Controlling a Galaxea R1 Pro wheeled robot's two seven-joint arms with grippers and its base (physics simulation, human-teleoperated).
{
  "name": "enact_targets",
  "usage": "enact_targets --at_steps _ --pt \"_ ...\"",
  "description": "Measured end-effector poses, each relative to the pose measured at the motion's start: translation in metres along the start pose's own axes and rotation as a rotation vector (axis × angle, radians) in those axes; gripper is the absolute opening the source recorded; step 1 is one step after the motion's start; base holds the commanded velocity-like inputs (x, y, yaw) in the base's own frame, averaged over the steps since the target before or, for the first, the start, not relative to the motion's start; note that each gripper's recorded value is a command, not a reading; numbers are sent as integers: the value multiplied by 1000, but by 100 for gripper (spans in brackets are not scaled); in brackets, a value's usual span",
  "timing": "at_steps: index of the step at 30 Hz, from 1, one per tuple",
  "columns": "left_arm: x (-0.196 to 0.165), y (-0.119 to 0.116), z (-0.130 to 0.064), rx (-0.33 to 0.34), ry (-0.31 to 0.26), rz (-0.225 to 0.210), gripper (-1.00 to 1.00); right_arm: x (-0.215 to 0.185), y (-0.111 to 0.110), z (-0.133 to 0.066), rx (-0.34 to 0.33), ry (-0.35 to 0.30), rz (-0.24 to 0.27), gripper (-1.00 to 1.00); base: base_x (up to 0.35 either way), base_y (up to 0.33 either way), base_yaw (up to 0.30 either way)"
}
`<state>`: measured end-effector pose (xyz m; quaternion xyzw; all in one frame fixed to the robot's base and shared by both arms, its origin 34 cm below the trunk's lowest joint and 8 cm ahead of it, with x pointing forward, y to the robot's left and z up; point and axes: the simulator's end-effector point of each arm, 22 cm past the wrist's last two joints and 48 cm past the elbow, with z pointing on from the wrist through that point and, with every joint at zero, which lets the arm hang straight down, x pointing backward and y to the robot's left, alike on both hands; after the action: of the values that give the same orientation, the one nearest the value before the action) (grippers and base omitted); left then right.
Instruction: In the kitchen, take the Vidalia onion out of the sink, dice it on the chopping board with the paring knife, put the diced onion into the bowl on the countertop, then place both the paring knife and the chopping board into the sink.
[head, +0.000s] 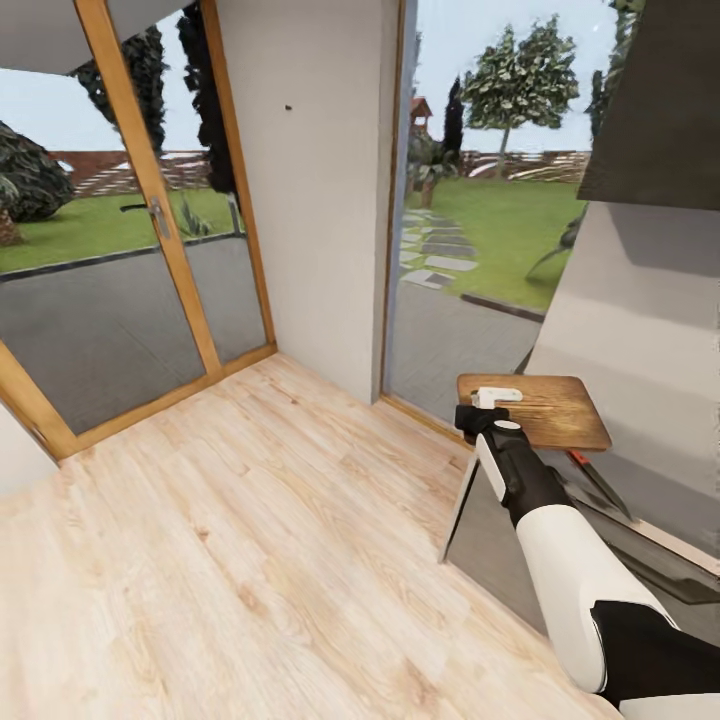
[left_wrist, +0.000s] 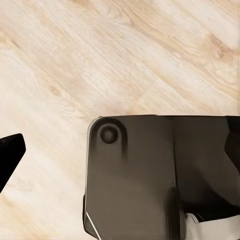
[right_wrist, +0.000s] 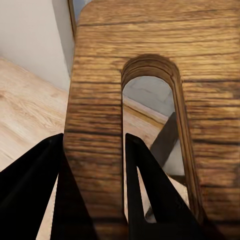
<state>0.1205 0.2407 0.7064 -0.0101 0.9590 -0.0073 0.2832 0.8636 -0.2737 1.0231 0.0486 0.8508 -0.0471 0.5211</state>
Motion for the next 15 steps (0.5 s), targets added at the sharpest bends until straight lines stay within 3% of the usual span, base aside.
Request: enact_targets --at_steps 10,15 --pt "0 0 0 0 0 0 100 0 0 0 0 -1 0 -100 0 -214 5" --pt "0 0 0 0 0 0 100 -1 0 0 0 -4 0 -100 0 -224 152"
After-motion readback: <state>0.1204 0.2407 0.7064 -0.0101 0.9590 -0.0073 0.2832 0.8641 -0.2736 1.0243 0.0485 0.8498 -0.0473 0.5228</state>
